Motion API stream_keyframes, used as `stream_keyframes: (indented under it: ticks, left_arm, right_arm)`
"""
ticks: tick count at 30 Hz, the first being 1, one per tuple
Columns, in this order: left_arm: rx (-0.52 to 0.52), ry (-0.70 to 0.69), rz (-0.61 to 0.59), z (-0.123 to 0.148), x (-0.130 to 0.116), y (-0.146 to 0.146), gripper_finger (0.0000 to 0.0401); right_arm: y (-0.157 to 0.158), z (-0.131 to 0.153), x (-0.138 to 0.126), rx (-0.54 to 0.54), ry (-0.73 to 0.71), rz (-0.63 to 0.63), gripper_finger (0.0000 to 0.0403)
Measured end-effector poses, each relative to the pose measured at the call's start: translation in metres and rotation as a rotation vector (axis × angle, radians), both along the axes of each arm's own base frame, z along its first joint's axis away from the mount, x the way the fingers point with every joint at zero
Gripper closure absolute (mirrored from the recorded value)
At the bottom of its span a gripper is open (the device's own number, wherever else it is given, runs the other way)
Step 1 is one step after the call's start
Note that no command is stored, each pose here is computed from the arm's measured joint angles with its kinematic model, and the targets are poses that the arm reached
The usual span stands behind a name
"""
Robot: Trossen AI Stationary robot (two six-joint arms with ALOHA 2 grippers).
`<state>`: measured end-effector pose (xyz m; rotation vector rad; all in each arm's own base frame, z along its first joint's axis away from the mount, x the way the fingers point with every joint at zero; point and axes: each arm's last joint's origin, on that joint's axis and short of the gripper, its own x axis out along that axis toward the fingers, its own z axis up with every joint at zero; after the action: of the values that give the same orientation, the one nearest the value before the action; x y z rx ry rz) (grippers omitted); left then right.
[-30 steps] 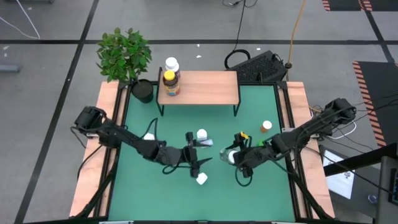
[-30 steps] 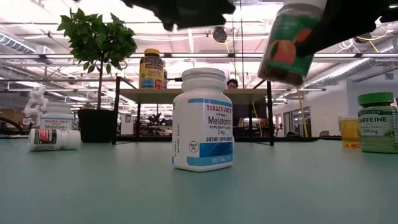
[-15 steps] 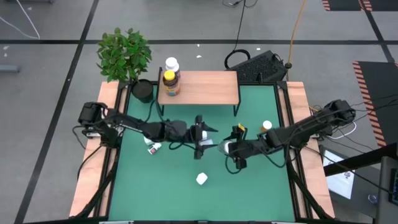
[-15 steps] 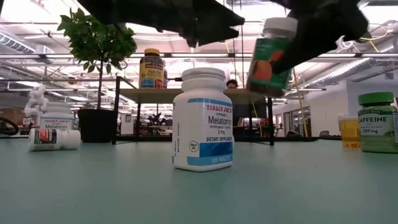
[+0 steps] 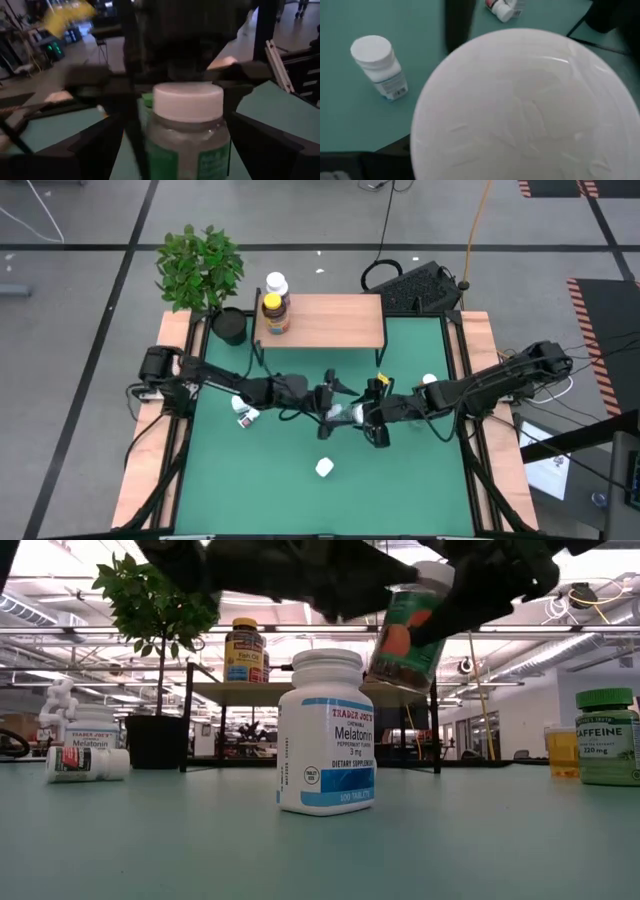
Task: Pick and place medicine bottles onto shelf by color
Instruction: Put the large green pill bottle pill on the shelf
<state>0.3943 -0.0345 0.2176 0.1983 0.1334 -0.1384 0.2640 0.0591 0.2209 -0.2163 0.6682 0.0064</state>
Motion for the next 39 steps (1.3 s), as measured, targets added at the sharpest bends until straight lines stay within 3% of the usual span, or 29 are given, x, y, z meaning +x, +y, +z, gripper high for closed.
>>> stream_keyframes:
  ticks: [6, 12, 24, 33, 39]
  left_arm:
    - [-0.014, 0.074, 0.072, -0.007, 0.027, -0.002, 0.0045]
    - [-0.014, 0.115, 0.120, -0.003, 0.030, -0.001, 0.0049]
    - [0.010, 0.110, 0.108, -0.002, 0.030, -0.001, 0.0171]
    - [-0.046, 0.102, 0.139, 0.002, 0.029, -0.003, 0.0150]
    - [-0.055, 0.098, 0.169, 0.013, 0.023, -0.012, 0.0172]
  right_arm:
    - [-0.009, -0.009, -0.003, 0.007, 0.026, -0.052, 0.0114]
    - [-0.013, -0.019, -0.006, 0.006, 0.011, -0.091, 0.0114]
    - [-0.013, -0.018, -0.004, 0.043, -0.017, -0.087, 0.0114]
    - [-0.011, -0.013, -0.006, 0.047, -0.033, -0.078, 0.0072]
    - [-0.005, -0.006, -0.021, 0.065, -0.085, -0.070, 0.0049]
